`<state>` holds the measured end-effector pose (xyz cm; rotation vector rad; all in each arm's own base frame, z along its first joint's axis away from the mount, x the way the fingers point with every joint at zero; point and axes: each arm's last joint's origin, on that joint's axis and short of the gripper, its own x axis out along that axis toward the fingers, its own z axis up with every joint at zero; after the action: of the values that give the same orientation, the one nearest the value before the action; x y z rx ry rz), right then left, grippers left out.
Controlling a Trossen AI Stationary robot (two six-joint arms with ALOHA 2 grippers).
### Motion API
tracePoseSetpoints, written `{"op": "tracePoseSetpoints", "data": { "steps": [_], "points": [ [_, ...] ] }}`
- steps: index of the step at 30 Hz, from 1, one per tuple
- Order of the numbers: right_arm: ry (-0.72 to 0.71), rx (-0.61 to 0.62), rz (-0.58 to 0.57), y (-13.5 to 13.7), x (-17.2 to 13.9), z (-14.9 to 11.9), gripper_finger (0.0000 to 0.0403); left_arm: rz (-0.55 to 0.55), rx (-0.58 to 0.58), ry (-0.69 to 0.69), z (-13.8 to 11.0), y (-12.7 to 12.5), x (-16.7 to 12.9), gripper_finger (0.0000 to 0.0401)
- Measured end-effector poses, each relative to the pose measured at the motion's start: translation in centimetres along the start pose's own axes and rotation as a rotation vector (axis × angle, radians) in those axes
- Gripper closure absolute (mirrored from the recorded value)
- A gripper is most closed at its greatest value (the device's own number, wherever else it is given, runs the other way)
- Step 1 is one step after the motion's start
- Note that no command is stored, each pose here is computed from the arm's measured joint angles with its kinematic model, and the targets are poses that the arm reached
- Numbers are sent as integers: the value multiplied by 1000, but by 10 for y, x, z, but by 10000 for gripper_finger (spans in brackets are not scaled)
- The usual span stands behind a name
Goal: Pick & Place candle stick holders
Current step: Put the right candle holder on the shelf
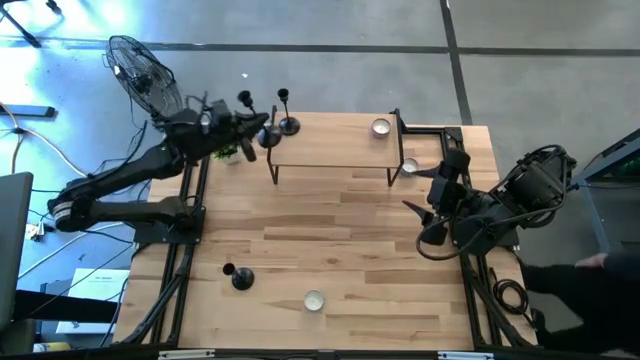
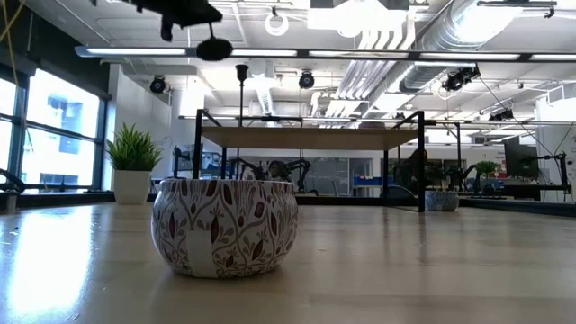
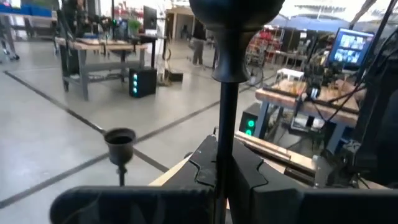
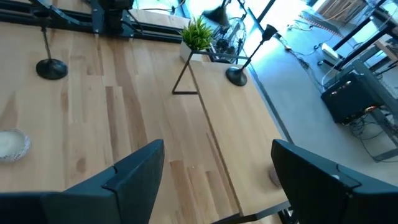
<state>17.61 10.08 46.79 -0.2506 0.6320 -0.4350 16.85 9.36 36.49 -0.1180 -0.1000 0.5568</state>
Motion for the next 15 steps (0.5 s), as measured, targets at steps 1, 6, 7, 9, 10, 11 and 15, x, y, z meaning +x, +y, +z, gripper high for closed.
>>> {"op": "tracePoseSetpoints", "data": {
  "steps": [1, 6, 7, 9, 10, 11, 15],
  "points": [
    [-1, 0, -3, 0, 0, 0, 112, -5, 0, -2, -2, 0, 5, 397],
    [-2, 4, -3, 0, 0, 0, 112, -51, 40, -22, -9, -2, 27, 397],
    [-2, 6, -3, 0, 0, 0, 112, -49, 50, -20, -11, -1, 30, 396],
    [1, 8, 2, 0, 0, 0, 112, -32, 52, -1, -15, 5, 36, 393],
    [3, 10, 5, 0, 0, 0, 112, -27, 44, 13, -18, 9, 38, 392],
    [5, 14, 9, 0, 0, 0, 112, -24, 27, 29, -20, 13, 41, 392],
    [10, 18, 18, 1, 0, 0, 112, -50, -35, 83, -29, 29, 50, 396]
  ]
}}
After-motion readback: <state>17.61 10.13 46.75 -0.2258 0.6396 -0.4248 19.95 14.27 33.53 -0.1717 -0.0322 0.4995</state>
